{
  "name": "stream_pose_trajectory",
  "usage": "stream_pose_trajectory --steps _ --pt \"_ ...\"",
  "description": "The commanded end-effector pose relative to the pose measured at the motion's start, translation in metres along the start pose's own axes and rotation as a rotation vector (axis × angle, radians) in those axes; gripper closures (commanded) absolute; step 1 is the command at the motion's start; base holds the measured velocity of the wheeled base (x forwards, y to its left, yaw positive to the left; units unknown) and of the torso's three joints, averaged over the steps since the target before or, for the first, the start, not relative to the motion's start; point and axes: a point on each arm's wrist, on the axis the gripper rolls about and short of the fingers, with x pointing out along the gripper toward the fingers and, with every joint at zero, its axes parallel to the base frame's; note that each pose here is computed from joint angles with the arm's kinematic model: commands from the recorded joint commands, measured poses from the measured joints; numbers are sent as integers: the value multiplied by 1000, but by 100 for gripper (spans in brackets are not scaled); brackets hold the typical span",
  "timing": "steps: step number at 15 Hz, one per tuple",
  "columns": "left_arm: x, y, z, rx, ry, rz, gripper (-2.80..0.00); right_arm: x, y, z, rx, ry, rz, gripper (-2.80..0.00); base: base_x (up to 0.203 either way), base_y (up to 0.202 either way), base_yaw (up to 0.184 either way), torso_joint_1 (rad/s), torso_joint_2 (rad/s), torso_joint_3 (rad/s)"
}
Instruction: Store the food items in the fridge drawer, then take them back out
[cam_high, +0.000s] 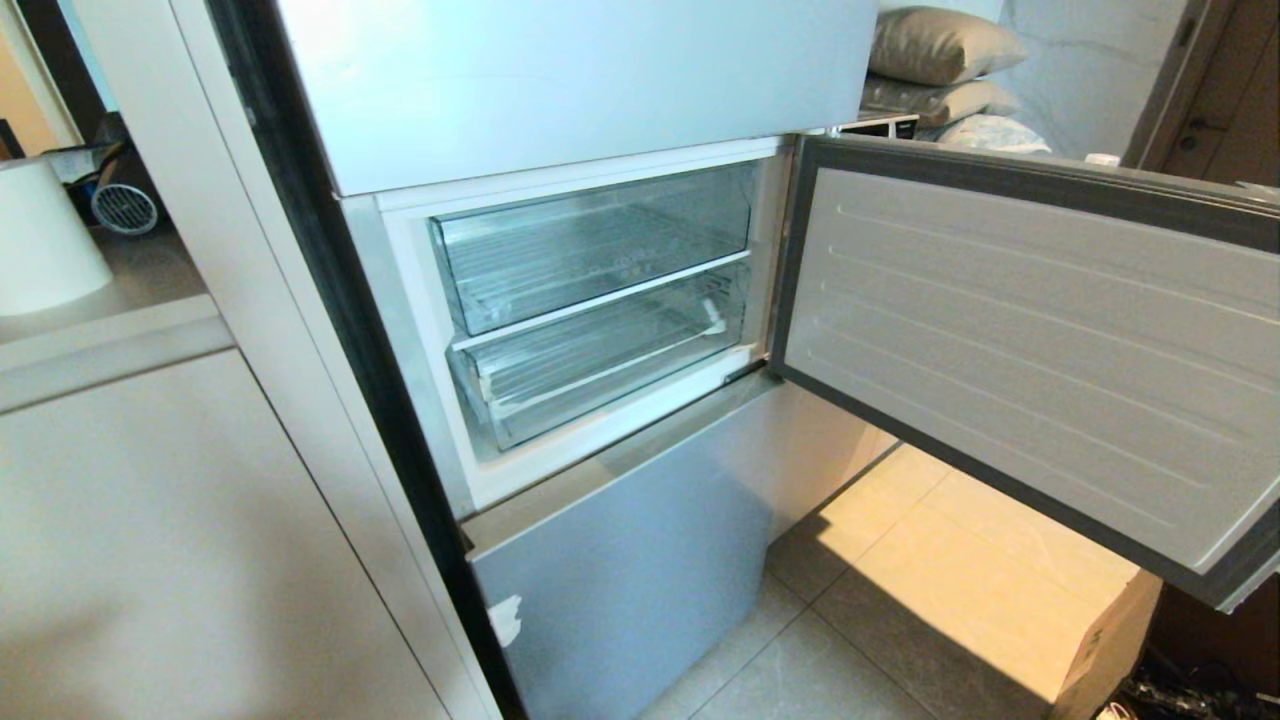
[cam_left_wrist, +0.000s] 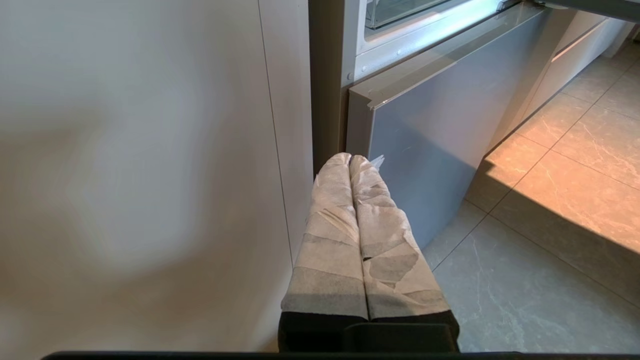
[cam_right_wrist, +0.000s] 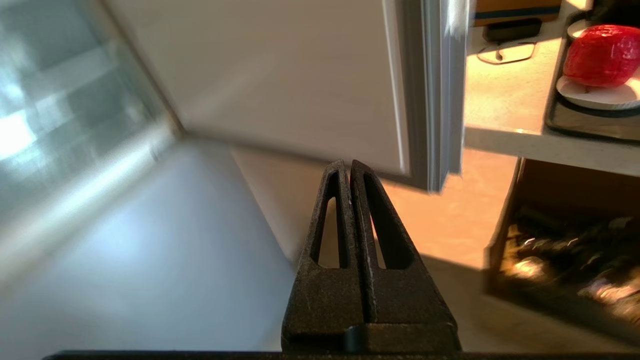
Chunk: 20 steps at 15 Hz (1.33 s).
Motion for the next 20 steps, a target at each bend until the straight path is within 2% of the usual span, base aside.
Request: stream_pose_trajectory --steps 1,4,6,8,13,15,17,19,20 --pt "0 0 0 0 2 1 0 32 17 32 99 22 -137 0 0 0 0 0 0 0" --pt "0 0 0 0 2 1 0 68 8 61 237 -149 -407 0 0 0 0 0 0 0" --pt "0 0 0 0 2 1 0 90 -18 85 354 -295 -494 0 0 0 0 0 0 0" --pt "0 0 0 0 2 1 0 113 -54 105 454 -420 -507 0 0 0 0 0 0 0" --pt "0 0 0 0 2 1 0 178 -142 122 699 -509 -505 0 0 0 0 0 0 0" --pt "0 0 0 0 2 1 0 202 -169 125 800 -474 -438 0 0 0 0 0 0 0" --pt "0 0 0 0 2 1 0 227 -183 129 920 -350 -333 0 0 0 0 0 0 0" --pt "0 0 0 0 2 1 0 253 -187 117 1082 -107 -280 0 0 0 0 0 0 0" --pt "0 0 0 0 2 1 0 268 -184 108 1133 3 -243 0 0 0 0 0 0 0"
